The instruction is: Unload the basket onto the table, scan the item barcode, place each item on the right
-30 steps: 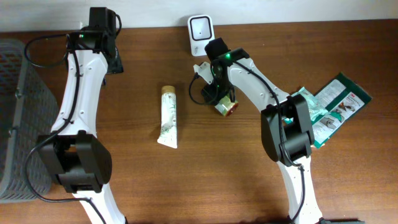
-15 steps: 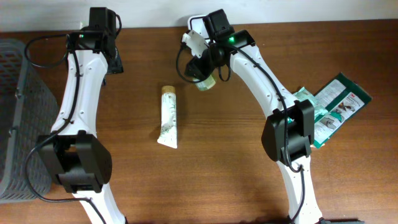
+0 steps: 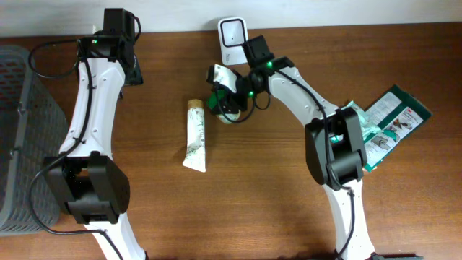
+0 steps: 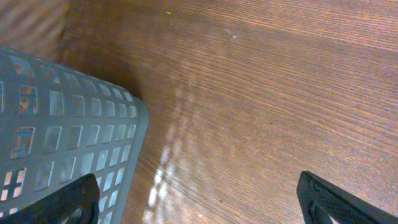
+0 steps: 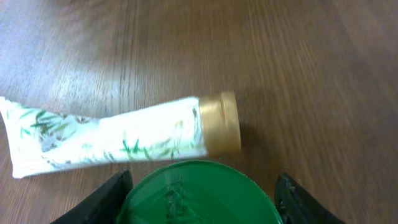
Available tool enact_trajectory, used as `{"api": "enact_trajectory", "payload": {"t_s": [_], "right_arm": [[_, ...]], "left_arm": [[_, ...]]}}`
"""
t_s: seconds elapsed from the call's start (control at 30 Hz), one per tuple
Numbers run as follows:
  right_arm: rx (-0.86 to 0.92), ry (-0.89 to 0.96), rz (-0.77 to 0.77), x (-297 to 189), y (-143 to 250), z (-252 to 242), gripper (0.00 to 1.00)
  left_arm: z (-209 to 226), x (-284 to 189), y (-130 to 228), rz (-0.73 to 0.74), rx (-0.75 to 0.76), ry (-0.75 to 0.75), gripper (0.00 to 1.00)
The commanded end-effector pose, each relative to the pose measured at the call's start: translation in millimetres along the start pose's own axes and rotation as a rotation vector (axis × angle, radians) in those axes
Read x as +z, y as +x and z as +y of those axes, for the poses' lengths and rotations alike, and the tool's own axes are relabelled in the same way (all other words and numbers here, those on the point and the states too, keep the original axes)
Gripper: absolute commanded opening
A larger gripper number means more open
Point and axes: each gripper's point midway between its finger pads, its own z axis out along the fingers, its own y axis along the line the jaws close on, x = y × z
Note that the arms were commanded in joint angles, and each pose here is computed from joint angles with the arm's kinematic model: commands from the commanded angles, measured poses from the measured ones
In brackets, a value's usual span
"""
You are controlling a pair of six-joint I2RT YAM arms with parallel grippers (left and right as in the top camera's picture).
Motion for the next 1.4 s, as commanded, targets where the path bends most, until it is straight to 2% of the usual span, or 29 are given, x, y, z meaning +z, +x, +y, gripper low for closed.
{"api": "enact_trajectory", "payload": {"t_s": [0.0,0.13,0.23,0.33,0.37,0.43,0.47,0.53,0.63,0.7,0.8,0.87,0.97,1.0,1.03,1.1,1.17,1.37], "right_arm": [[0.005,-0.02,-0.045,-10.8,-2.6,1.8,0.53],[0.065,0.029,0.045,-22.0,23.1,-8.6,0.75],[0.109,0.05,0.123,-27.1,41.2,-9.6,0.84],[0.139,0.029,0.127,-30.5,40.4,-3.1,0.98],[0.157,0.02,0.121,-34.8,34.2,0.6,0.98],[0.311,0.044,0.113,-48.4,16.2,1.9,0.98],[0.49,0.094,0.123,-60.4,5.0,-1.1,0.98],[0.719,0.181,0.173,-79.7,-3.7,-2.0,0.99],[0.843,0.273,0.34,-96.5,-3.0,18.2,0.98],[0.971,0.447,0.499,-97.3,17.8,26.9,0.98],[0.94,0.685,0.627,-93.6,22.8,29.6,0.98],[0.891,0.724,0.557,-78.2,5.5,20.0,0.98],[0.975,0.783,0.444,-73.4,-3.7,3.8,0.98],[1.087,0.84,0.401,-78.7,-0.4,-0.9,0.94],[1.204,0.875,0.357,-82.8,4.2,-4.7,0.93],[1.322,0.89,0.307,-83.9,8.7,-8.8,0.93],[1.336,0.822,0.285,-68.5,7.2,-10.7,0.93],[1.381,0.791,0.324,-47.1,26.9,-9.6,0.93]], "left_arm": [[3.5,-3.9,-2.7,-0.013,-0.005,-0.008,0.99],[3.6,-3.8,-2.8,-0.013,-0.006,-0.008,0.99],[3.9,-3.6,-2.7,-0.012,-0.006,-0.008,0.99],[3.9,-3.6,-2.8,-0.013,-0.006,-0.008,0.99],[3.9,-3.6,-2.7,-0.012,-0.006,-0.008,0.99],[3.9,-3.6,-2.7,-0.012,-0.006,-0.008,0.99],[3.9,-3.6,-2.7,-0.012,-0.006,-0.008,0.99],[3.9,-3.6,-2.7,-0.012,-0.006,-0.008,0.99],[3.9,-3.6,-2.7,-0.012,-0.006,-0.008,0.99],[3.9,-3.6,-2.7,-0.012,-0.006,-0.008,0.99],[3.9,-3.6,-2.7,-0.012,-0.006,-0.008,0.99],[3.9,-3.6,-2.7,-0.012,-0.006,-0.008,0.99],[3.9,-3.6,-2.7,-0.012,-0.006,-0.008,0.99],[3.9,-3.6,-2.7,-0.012,-0.006,-0.008,0.99],[3.9,-3.6,-2.7,-0.012,-0.006,-0.008,0.99],[3.9,-3.6,-2.7,-0.012,-0.006,-0.008,0.99],[3.9,-3.6,-2.7,-0.012,-0.006,-0.008,0.99],[3.9,-3.6,-2.7,-0.012,-0.006,-0.008,0.99]]}}
